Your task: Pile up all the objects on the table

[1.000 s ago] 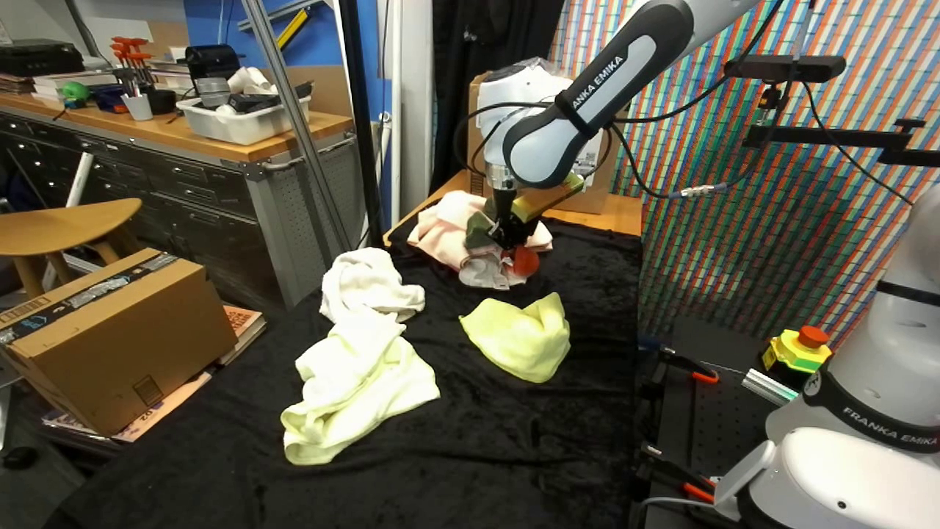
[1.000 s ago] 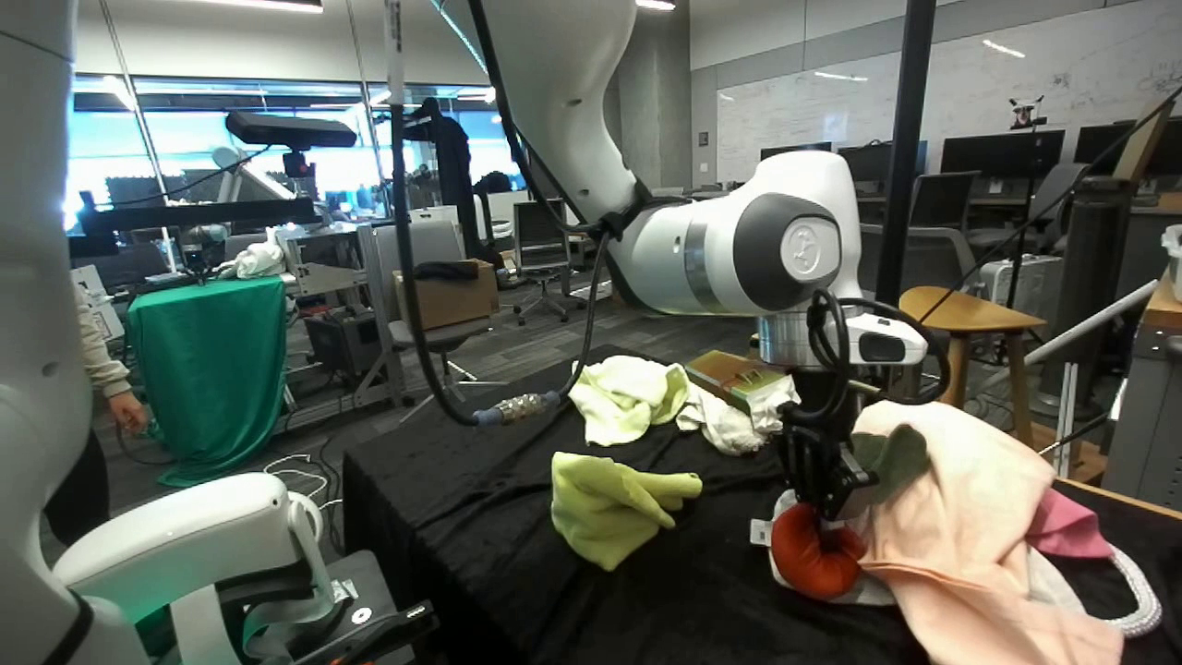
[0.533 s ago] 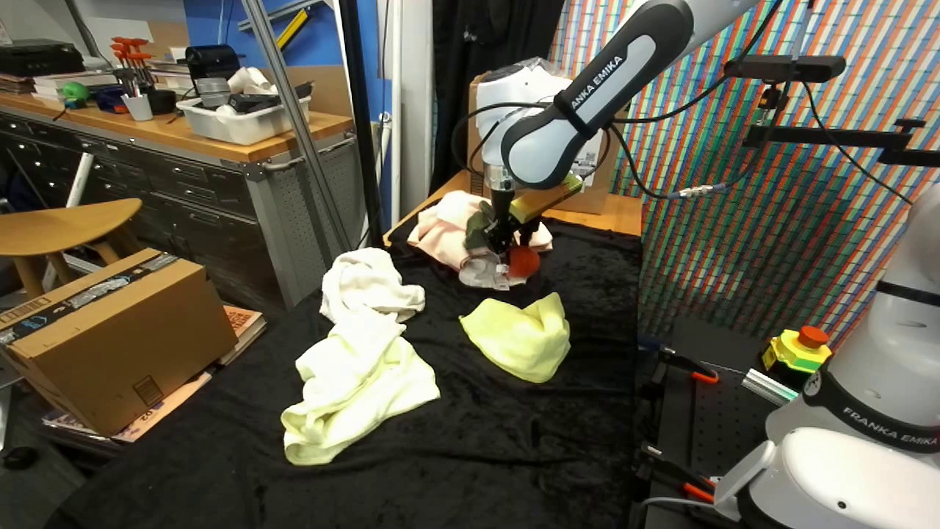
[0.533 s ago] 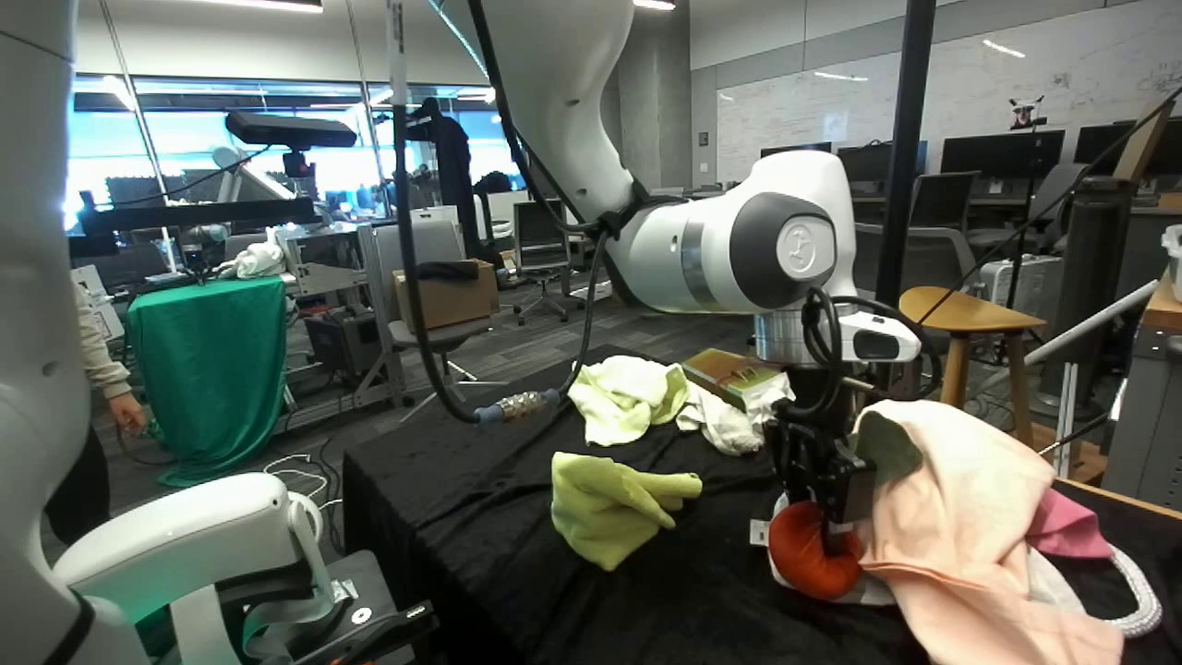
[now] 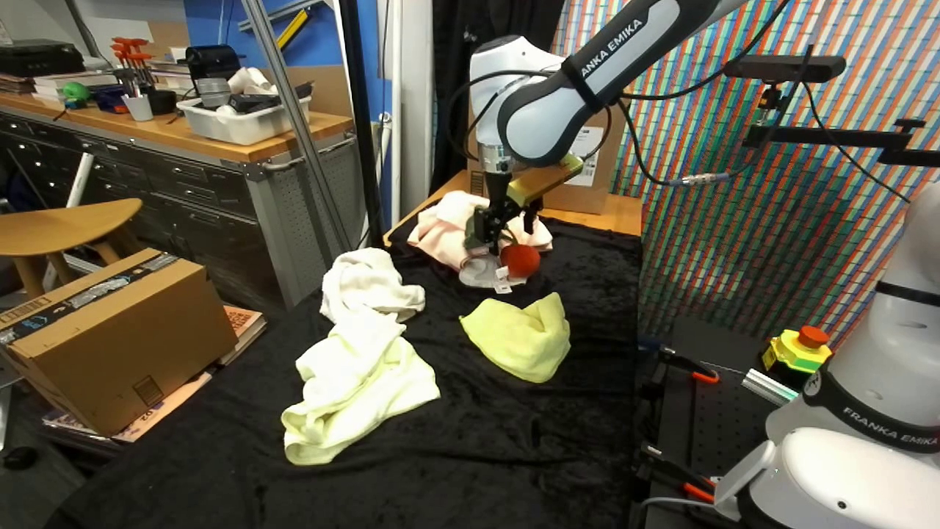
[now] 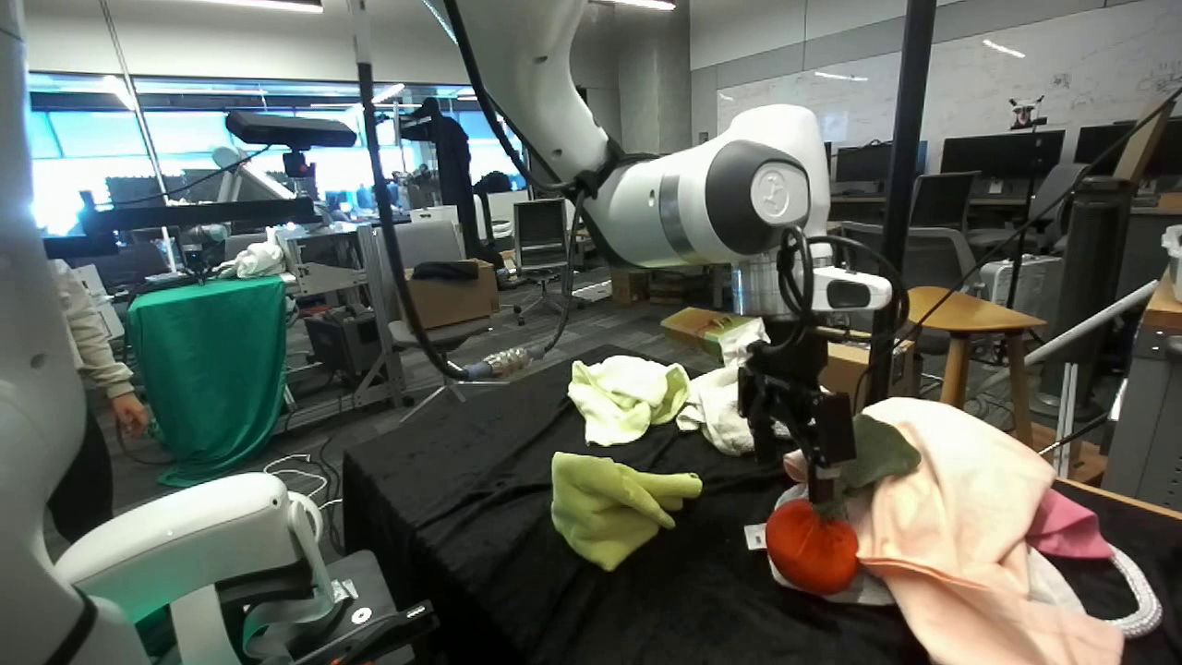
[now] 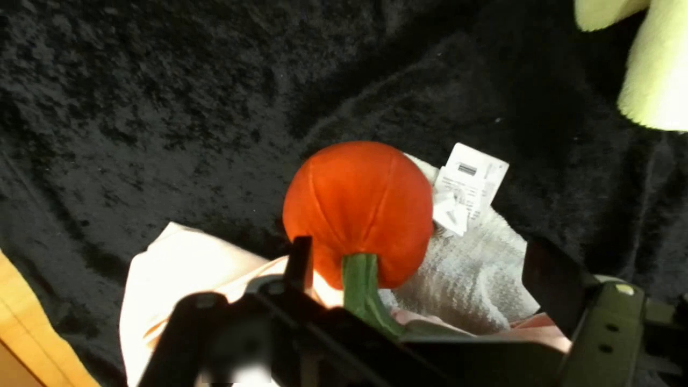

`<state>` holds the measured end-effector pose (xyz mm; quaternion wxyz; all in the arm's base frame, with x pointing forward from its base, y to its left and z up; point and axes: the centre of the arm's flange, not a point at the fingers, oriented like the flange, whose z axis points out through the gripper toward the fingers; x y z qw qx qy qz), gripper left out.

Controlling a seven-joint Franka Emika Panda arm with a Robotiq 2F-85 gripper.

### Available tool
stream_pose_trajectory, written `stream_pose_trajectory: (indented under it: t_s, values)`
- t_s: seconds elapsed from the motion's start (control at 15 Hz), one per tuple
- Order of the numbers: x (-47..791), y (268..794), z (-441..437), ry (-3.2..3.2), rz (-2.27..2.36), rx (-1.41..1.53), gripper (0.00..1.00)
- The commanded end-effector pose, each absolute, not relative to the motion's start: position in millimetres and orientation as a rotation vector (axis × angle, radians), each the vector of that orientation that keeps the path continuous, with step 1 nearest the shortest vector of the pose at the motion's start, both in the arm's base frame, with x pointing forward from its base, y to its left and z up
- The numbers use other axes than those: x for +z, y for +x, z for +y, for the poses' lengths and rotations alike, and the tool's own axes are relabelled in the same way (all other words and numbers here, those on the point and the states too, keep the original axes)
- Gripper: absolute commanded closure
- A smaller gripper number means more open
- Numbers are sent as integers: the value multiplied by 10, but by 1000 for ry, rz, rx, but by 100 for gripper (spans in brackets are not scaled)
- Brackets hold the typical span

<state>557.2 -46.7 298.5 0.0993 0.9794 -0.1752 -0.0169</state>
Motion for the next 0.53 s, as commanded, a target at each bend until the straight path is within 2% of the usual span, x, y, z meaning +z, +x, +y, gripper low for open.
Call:
stream_pose_trajectory:
  t_s: [0.0,0.47]
  values:
    - [3299,5455,-192,2944,-454,-103,0]
    - [3168,5143,558,3011,-364,-290,0]
